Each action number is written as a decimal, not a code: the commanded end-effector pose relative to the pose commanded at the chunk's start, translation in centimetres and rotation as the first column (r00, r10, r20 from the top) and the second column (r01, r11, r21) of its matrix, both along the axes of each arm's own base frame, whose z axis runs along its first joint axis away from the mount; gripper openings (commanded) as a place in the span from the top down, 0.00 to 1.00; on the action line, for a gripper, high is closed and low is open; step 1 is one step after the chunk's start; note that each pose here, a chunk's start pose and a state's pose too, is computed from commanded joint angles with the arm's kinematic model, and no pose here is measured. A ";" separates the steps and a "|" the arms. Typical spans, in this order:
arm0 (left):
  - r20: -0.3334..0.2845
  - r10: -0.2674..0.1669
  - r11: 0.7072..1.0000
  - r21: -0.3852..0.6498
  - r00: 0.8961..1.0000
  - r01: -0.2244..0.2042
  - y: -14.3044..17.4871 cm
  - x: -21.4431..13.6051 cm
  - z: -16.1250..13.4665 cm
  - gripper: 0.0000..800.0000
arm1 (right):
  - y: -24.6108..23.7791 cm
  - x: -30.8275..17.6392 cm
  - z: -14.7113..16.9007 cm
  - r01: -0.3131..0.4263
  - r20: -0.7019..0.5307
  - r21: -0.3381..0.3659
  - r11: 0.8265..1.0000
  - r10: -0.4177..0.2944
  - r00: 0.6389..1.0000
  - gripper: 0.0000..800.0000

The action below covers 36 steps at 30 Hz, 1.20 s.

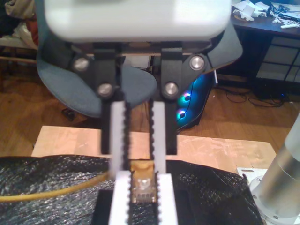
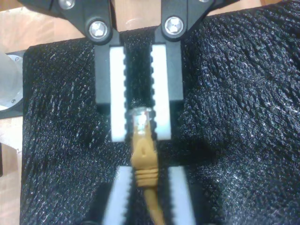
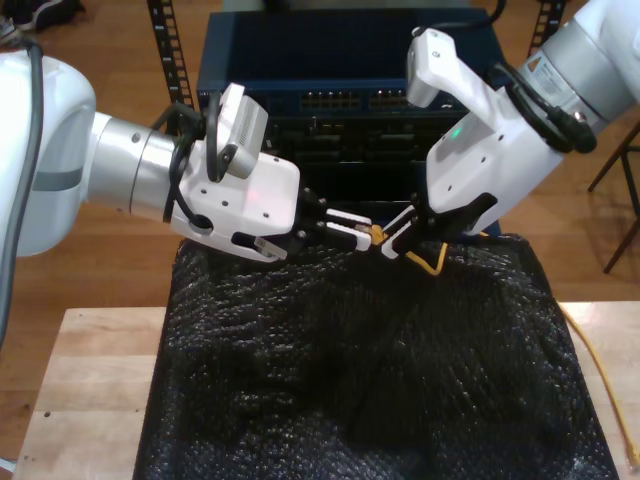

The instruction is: Grab the cable and plug it in

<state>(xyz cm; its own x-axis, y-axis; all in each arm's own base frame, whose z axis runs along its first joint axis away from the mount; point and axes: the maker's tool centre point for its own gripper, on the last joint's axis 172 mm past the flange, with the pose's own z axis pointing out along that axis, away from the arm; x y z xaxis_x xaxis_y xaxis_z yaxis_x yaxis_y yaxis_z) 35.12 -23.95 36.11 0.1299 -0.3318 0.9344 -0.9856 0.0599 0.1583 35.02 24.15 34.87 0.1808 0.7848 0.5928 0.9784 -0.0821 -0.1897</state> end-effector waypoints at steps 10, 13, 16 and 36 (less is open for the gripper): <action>-0.045 0.008 1.000 -0.027 0.999 -0.009 0.9 0.2 -0.6 0.99 | -0.5 -0.5 2.8 -0.113 0.176 0.010 0.994 0.110 0.978 0.00; -0.086 -0.011 0.999 -0.053 0.996 0.006 0.9 -0.2 -0.7 0.99 | -1.0 0.1 3.9 -0.111 0.258 0.008 0.994 0.106 0.960 0.00; -0.160 -0.037 0.996 -0.086 0.986 0.023 0.6 -0.9 -0.6 0.99 | -1.3 0.1 4.0 -0.128 0.320 0.005 0.992 0.119 0.940 0.00; -0.481 -0.183 0.959 -0.278 0.858 0.048 4.8 -4.0 1.3 0.99 | -1.6 -2.5 9.0 -0.178 0.603 -0.009 0.984 0.148 0.784 0.00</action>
